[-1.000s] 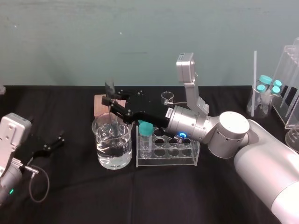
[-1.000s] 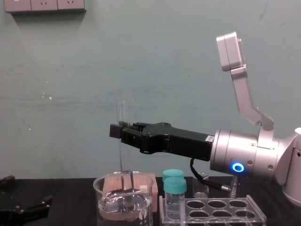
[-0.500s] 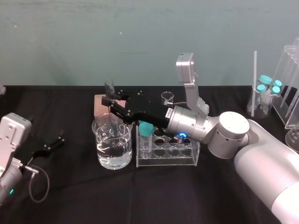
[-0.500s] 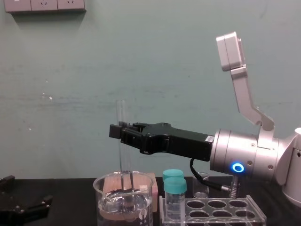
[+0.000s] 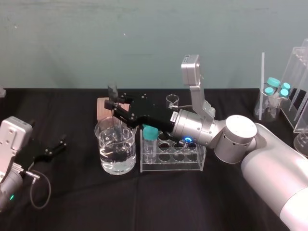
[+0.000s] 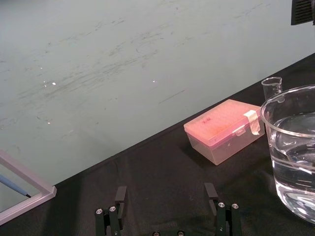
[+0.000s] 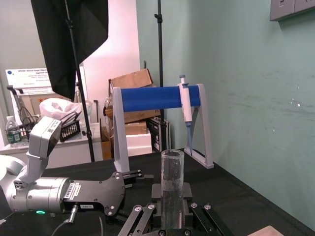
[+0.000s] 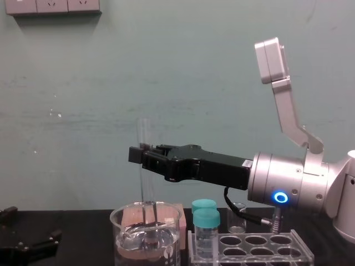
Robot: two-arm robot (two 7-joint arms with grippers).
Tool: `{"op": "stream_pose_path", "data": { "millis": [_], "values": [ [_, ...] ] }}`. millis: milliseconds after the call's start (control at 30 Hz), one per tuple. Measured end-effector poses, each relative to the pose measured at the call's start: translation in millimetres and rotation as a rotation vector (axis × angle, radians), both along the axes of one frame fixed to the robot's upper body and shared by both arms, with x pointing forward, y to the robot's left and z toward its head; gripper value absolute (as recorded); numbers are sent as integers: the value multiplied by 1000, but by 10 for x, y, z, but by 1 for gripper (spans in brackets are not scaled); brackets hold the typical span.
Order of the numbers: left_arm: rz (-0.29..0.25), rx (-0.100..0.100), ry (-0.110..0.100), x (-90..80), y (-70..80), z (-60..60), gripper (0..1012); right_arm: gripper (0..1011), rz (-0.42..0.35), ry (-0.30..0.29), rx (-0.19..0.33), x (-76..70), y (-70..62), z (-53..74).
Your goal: Hold the test tube with one hand and immerse one end into the beaker, then return it to the test tube rack.
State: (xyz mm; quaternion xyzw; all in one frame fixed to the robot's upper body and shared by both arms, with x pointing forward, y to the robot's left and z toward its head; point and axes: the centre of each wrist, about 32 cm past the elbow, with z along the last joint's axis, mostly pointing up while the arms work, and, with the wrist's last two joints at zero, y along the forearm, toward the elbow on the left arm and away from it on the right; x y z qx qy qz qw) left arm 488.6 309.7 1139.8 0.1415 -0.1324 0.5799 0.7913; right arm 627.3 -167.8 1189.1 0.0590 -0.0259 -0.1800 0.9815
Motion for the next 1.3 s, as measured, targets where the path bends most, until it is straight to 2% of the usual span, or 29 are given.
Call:
{"op": "stream_pose_path", "data": {
  "millis": [400,600,867,1067,1300],
  "values": [
    [0,0,0,0,0,0,1000,234,0,1,0,-4,7,-4],
    [0,0,0,0,0,0,1000,234,0,-16,12,-3,5,48],
    [0,0,0,0,0,0,1000,234,-3,-62,34,2,-19,167],
    [0,0,0,0,0,0,1000,234,-12,-113,60,-4,-57,301],
    [0,0,0,0,0,0,1000,234,-42,-182,116,-32,-149,516]
  ]
}}
